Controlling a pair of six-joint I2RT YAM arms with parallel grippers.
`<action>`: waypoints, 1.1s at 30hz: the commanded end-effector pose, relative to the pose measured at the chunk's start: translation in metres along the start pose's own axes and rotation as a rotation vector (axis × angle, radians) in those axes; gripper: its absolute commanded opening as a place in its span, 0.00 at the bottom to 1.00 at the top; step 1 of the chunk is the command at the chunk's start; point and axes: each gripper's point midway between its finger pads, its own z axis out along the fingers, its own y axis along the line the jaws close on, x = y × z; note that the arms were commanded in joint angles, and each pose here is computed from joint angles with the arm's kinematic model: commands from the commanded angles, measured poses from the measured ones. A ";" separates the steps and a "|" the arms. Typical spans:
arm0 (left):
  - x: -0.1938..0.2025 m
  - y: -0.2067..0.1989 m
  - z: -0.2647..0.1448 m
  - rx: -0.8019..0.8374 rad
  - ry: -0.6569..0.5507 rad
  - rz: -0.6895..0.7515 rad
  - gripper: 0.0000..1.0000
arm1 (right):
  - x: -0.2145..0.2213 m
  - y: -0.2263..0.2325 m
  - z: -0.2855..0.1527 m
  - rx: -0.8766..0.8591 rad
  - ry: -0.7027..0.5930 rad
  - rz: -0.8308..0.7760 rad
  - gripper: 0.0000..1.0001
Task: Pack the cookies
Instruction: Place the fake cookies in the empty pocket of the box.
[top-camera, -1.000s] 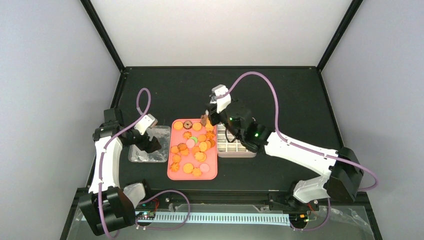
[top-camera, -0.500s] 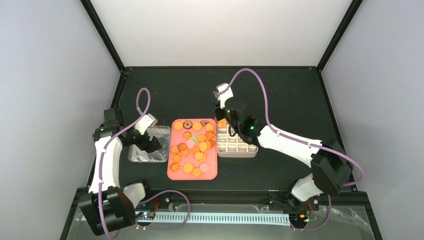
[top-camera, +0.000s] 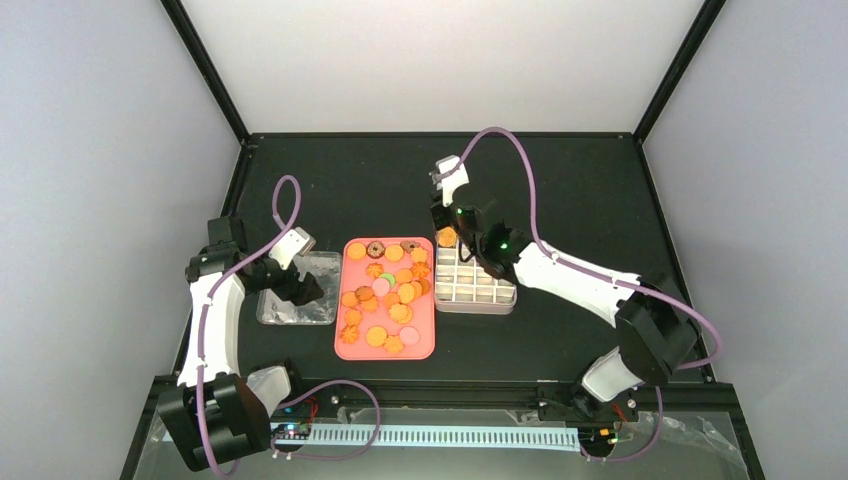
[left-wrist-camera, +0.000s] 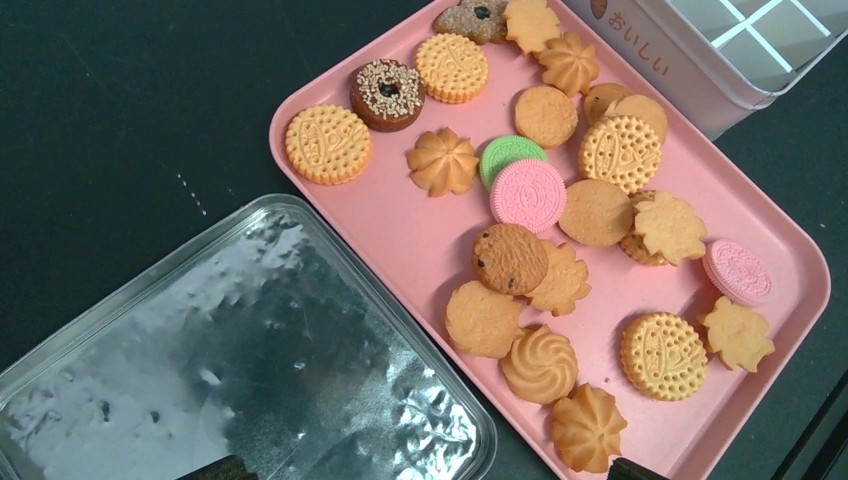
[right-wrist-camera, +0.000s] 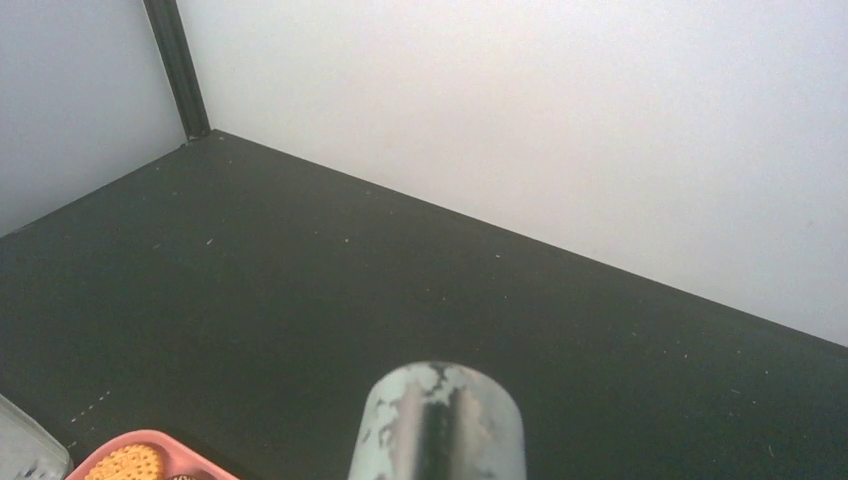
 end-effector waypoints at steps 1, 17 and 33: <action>-0.008 -0.004 -0.004 0.019 -0.030 0.018 0.94 | -0.043 -0.009 -0.006 0.008 -0.112 0.047 0.06; -0.011 -0.003 -0.004 0.020 -0.038 0.015 0.94 | -0.015 -0.006 0.013 0.016 -0.083 0.039 0.06; -0.014 -0.004 -0.005 0.034 -0.042 0.003 0.94 | -0.016 -0.009 -0.007 -0.010 -0.079 0.053 0.35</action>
